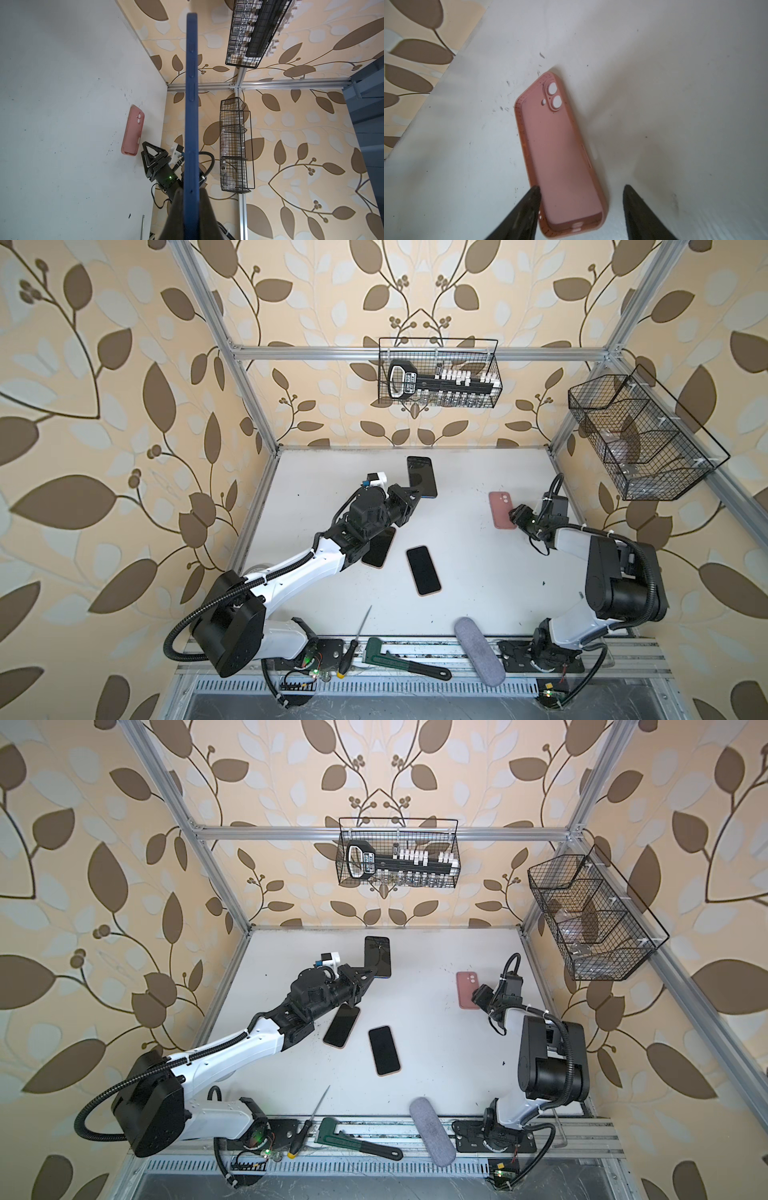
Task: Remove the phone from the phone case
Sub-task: 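Lower the blue phone onto the table with the left gripper while the right withdraws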
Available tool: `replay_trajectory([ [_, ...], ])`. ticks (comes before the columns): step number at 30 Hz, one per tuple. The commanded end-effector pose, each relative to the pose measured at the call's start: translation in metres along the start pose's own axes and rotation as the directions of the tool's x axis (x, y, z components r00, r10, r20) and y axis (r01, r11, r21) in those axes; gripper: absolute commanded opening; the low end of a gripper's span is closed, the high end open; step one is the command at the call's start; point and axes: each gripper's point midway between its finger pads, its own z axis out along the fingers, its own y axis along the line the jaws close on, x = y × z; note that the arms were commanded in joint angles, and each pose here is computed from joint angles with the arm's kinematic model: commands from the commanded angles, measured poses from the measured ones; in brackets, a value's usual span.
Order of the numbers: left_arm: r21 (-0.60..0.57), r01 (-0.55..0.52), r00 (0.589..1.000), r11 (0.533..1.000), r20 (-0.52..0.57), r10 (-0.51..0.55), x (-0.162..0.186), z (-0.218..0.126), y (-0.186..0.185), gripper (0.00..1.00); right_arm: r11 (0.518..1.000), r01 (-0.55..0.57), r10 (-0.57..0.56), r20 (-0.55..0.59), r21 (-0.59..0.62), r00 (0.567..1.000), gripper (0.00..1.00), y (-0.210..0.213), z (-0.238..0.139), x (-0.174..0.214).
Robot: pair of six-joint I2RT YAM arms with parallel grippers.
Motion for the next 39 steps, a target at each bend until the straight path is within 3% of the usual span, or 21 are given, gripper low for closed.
replay_trajectory([
  [1, 0.068, -0.071, 0.997, 0.995, 0.012, 0.070, -0.005, 0.005, -0.017, 0.00, 0.998, 0.070, -0.070, 0.034, 0.001, 0.997, 0.64, 0.014, -0.012, -0.006],
  [13, -0.041, -0.131, 0.991, 0.991, -0.038, 0.130, 0.010, 0.061, 0.047, 0.00, 0.965, 0.215, -0.211, 0.043, -0.148, 0.977, 0.69, 0.073, -0.060, 0.027],
  [23, -0.045, -0.170, 0.982, 0.984, -0.089, 0.165, 0.021, 0.106, 0.089, 0.00, 0.946, 0.211, -0.203, 0.056, -0.245, 0.978, 0.76, 0.078, -0.100, 0.037],
  [39, -0.119, -0.241, 0.968, 0.963, -0.105, 0.229, 0.021, 0.126, 0.141, 0.00, 0.923, 0.199, -0.181, 0.086, -0.329, 0.980, 0.80, 0.087, -0.133, 0.042],
])
